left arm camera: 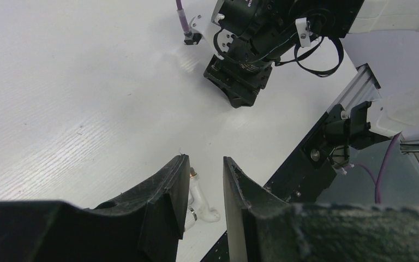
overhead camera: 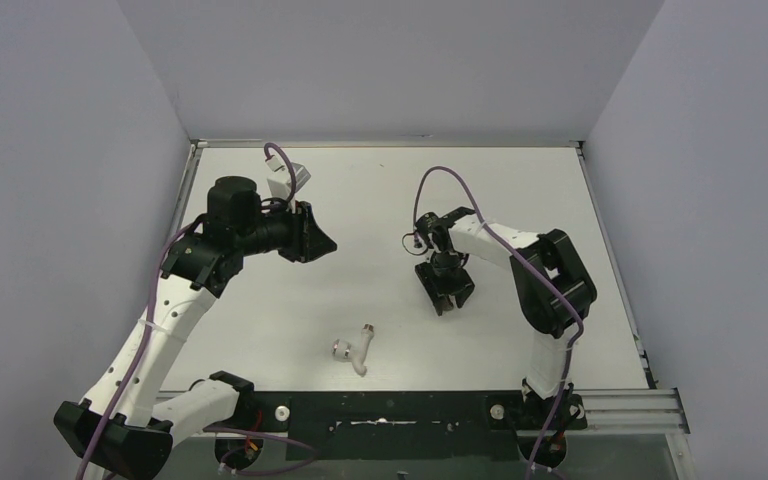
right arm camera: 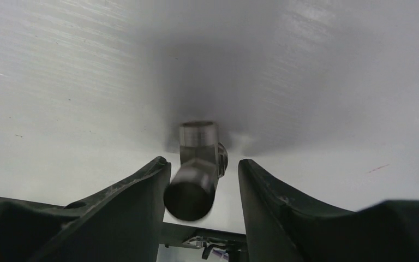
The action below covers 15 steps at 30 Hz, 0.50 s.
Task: Install the water faucets
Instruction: Place the adaptor at the center of the board.
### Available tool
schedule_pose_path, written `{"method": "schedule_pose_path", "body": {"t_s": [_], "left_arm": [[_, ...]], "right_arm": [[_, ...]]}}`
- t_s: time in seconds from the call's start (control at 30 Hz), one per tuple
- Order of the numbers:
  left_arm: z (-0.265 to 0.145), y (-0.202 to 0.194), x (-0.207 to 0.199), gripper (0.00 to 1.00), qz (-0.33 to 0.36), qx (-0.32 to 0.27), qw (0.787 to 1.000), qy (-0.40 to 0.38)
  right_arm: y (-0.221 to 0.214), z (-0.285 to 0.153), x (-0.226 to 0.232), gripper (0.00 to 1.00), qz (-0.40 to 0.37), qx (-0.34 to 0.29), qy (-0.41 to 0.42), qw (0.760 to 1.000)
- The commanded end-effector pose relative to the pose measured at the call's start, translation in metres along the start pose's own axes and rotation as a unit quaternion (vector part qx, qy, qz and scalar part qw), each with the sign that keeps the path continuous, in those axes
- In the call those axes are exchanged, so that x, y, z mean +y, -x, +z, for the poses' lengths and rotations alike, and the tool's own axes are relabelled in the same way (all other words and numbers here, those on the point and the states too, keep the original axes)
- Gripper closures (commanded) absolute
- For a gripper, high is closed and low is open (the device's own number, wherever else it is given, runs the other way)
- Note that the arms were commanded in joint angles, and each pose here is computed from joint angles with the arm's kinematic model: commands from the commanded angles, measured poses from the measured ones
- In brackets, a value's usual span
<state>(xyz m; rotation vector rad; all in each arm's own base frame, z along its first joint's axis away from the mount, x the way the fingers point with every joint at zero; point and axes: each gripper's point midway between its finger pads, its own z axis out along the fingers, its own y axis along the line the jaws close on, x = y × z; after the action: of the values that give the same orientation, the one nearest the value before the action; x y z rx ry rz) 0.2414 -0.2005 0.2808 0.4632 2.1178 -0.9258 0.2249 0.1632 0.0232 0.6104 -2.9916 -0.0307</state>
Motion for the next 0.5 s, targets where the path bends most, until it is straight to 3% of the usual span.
{"method": "schedule_pose_path", "body": {"t_s": [0.0, 0.47], "left_arm": [[-0.005, 0.012, -0.005, 0.72, 0.02, -0.023, 1.0, -0.004], [-0.007, 0.017, -0.007, 0.71, 0.023, -0.027, 0.999, -0.005]], "right_arm": [[0.007, -0.003, 0.003, 0.49, -0.005, -0.017, 0.003, 1.0], [0.038, -0.061, 0.014, 0.48, -0.008, -0.122, 0.041, 0.992]]}}
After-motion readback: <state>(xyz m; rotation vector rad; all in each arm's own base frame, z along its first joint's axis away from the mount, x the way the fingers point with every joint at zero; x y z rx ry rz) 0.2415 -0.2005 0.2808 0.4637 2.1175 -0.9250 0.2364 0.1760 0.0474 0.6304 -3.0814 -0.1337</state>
